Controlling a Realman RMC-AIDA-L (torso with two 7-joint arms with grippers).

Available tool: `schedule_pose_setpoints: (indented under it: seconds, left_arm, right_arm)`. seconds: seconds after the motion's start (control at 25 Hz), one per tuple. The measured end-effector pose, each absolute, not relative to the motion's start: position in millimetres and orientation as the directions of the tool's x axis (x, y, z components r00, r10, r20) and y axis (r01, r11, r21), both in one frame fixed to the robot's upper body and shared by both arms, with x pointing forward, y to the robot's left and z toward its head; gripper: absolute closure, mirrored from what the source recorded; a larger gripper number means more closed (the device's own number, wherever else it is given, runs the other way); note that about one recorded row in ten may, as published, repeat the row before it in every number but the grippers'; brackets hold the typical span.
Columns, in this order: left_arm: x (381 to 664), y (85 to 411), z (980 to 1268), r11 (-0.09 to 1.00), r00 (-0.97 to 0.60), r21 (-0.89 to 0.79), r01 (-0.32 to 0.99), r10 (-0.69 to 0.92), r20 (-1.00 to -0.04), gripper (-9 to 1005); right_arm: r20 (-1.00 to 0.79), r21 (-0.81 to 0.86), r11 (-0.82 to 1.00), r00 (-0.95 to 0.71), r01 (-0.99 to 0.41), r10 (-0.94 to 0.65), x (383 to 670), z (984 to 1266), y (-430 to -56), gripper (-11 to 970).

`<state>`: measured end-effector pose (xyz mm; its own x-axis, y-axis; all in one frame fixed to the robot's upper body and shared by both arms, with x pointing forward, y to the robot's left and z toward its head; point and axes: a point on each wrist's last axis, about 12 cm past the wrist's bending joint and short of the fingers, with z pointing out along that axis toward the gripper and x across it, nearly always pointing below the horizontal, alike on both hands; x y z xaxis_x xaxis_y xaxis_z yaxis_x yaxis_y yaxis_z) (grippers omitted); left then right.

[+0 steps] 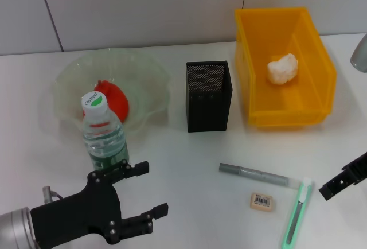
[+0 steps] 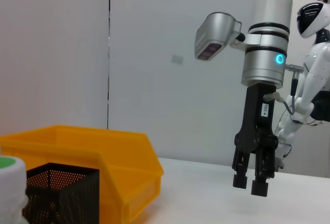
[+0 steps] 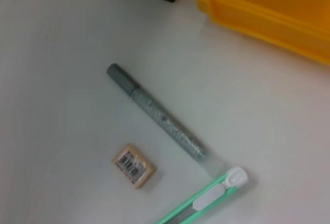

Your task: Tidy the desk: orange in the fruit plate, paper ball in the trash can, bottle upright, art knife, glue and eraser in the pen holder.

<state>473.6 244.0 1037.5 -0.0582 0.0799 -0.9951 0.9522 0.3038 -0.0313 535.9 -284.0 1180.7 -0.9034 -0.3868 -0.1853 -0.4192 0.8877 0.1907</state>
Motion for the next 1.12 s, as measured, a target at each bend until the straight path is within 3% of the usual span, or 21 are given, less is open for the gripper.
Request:
schedule_pose_setpoints:
  seconds: [0.52,1.12]
  left_arm:
    - [476.8,244.2,1040.4,0.302,-0.04,-0.013,0.953,0.085,-0.996,179]
    - [477.3,245.9,1041.3,0.304,-0.033,-0.004,0.953,0.09,-0.995,180]
  right_arm:
    - [-0.151,0.224,0.955,-0.975,-0.193,-0.162,525.6,1161.6,-280.8,126]
    - [-0.151,0.253,0.955,-0.981,-0.155,-0.12,522.5,1156.8,-278.7,127]
